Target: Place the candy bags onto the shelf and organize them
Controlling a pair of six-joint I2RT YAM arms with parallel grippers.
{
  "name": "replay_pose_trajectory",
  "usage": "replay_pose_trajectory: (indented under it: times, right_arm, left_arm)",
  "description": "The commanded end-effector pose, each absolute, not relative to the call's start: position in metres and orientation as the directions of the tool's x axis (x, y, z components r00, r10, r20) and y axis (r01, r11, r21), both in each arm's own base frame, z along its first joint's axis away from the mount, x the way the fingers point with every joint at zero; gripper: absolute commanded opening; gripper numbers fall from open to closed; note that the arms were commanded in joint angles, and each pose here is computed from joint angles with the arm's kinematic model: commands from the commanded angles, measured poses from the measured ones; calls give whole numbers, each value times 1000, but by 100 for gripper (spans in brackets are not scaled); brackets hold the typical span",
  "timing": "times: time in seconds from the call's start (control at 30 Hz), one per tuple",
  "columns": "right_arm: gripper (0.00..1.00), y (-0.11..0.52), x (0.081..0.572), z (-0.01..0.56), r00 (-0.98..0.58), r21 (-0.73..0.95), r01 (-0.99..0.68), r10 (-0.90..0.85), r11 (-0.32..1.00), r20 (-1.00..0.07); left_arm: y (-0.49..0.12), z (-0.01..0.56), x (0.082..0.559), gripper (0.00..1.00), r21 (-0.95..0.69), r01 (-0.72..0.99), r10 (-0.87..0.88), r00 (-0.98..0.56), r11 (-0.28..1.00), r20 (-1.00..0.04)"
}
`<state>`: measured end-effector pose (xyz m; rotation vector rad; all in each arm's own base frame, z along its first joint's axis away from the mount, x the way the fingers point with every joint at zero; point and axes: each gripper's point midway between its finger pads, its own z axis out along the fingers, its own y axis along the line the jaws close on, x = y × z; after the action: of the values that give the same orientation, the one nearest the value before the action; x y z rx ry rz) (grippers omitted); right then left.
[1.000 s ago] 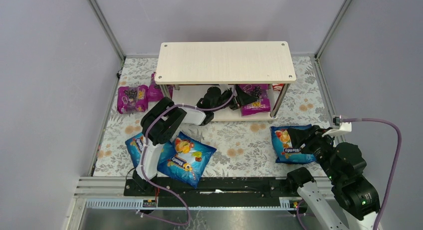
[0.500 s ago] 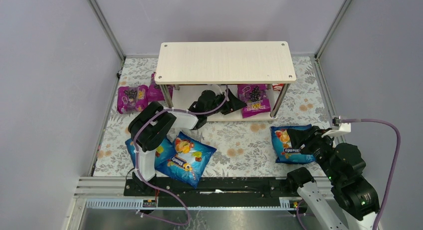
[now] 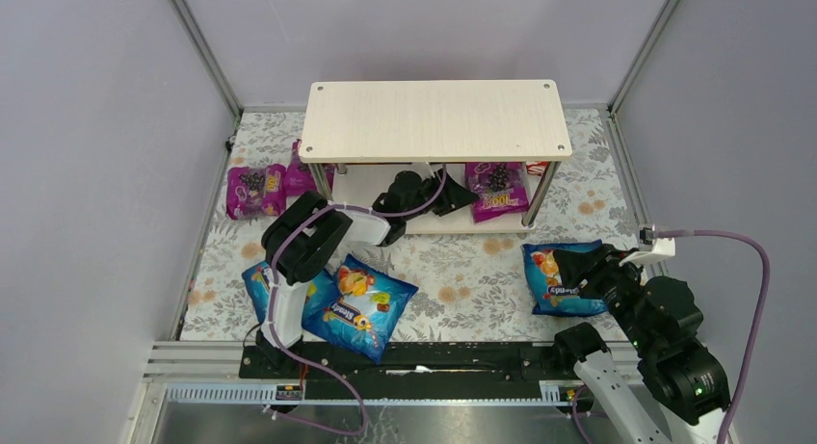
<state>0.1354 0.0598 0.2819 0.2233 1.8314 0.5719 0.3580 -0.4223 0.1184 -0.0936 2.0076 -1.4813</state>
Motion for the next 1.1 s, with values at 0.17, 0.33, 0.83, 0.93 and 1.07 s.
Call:
replay_pose_trajectory:
  times: [0.17,0.33,0.83,0.93,1.07]
  right_arm:
    - [54,61,136,282,-324,497,-141,434,856,-841]
    - [54,62,138,281,-325,492,-141,430,859,-843]
    - [54,61,139,280,-324,488,-138,427,862,-844]
    - [54,62,140,280,-327,489,-138,426,861,-843]
    - [54,62,140,279,-330,488,-137,424,862,-843]
  left_arm:
    - [-440,145,372,39,-862,392,-410,-763,321,-499]
    - [-440,144,374,39,-851,399,-396,-761,341,-515]
    - [-418,131,386,28,-827,378,-365,-763,416,-533]
    - [-419,132,389,28,-824,383,-356,-766,417,-536]
    - [-421,136,389,31,-824,392,-347,-768,410,-538]
